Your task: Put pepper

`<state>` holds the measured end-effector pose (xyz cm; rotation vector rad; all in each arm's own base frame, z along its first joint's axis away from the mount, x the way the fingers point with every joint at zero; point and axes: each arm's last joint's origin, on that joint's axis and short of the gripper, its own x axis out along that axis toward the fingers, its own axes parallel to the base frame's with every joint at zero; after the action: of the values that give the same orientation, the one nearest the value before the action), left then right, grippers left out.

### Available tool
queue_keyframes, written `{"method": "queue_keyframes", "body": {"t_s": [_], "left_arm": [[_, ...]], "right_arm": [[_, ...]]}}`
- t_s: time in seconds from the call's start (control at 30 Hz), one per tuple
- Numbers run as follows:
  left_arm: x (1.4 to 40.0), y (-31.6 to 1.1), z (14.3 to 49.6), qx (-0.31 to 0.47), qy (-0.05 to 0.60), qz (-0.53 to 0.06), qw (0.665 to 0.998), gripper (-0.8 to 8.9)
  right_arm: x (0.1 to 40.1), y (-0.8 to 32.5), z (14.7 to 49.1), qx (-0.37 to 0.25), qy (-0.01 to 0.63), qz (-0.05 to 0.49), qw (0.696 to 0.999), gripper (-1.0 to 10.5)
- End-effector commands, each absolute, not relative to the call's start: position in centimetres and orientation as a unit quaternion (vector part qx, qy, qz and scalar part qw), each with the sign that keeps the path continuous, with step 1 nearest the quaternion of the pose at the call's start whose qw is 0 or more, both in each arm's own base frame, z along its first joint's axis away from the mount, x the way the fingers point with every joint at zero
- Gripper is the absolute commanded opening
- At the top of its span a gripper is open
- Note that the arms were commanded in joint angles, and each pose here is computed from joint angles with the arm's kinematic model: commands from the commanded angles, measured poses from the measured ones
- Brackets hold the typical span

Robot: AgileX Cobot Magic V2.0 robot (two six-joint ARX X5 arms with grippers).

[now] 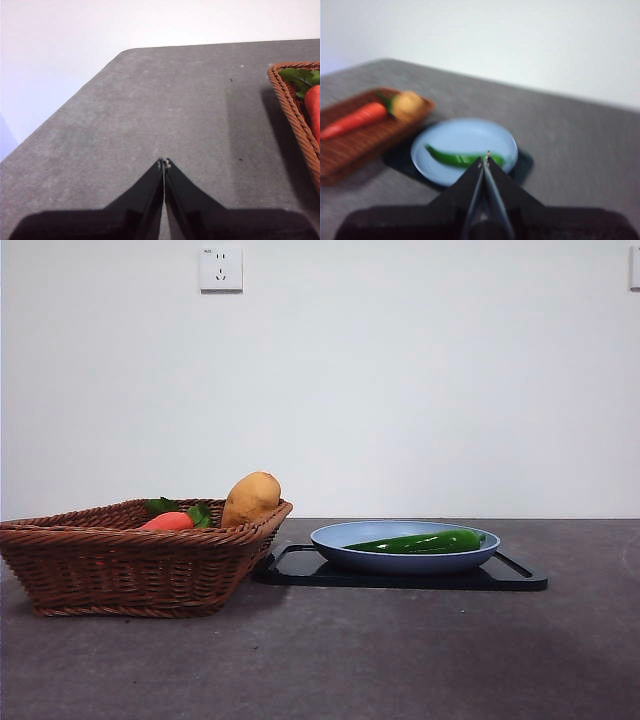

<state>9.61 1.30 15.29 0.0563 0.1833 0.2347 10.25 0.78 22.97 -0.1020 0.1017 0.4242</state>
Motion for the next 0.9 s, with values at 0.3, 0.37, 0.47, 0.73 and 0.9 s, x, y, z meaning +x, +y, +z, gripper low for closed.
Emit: {"method": "queue_keyframes", "body": {"t_s": [0.3, 0.37, 0.47, 0.73, 0.9], "left_arm": [[9.6, 1.3, 15.3, 0.025, 0.085, 0.12, 0.989, 0.08], [9.6, 1.3, 15.3, 0.025, 0.085, 0.12, 0.989, 0.08], [9.6, 1.3, 15.3, 0.025, 0.085, 0.12, 0.989, 0.08], [9.6, 1.3, 15.3, 0.025, 0.085, 0.12, 0.989, 0.08], [9.6, 1.3, 15.3, 0.025, 0.085, 0.12, 0.989, 0.08]], "right_arm": [[9.7, 0.4, 17.6, -0.021, 0.062, 0.12, 0.991, 0.1], [9.7, 0.4, 17.5, -0.022, 0.059, 0.095, 0.993, 0.1], [9.7, 0.3, 17.0, -0.024, 0.062, 0.072, 0.995, 0.1], [9.7, 0.3, 15.6, -0.024, 0.07, 0.074, 0.995, 0.1], [9.6, 0.3, 15.0, -0.023, 0.079, 0.074, 0.994, 0.1]]}}
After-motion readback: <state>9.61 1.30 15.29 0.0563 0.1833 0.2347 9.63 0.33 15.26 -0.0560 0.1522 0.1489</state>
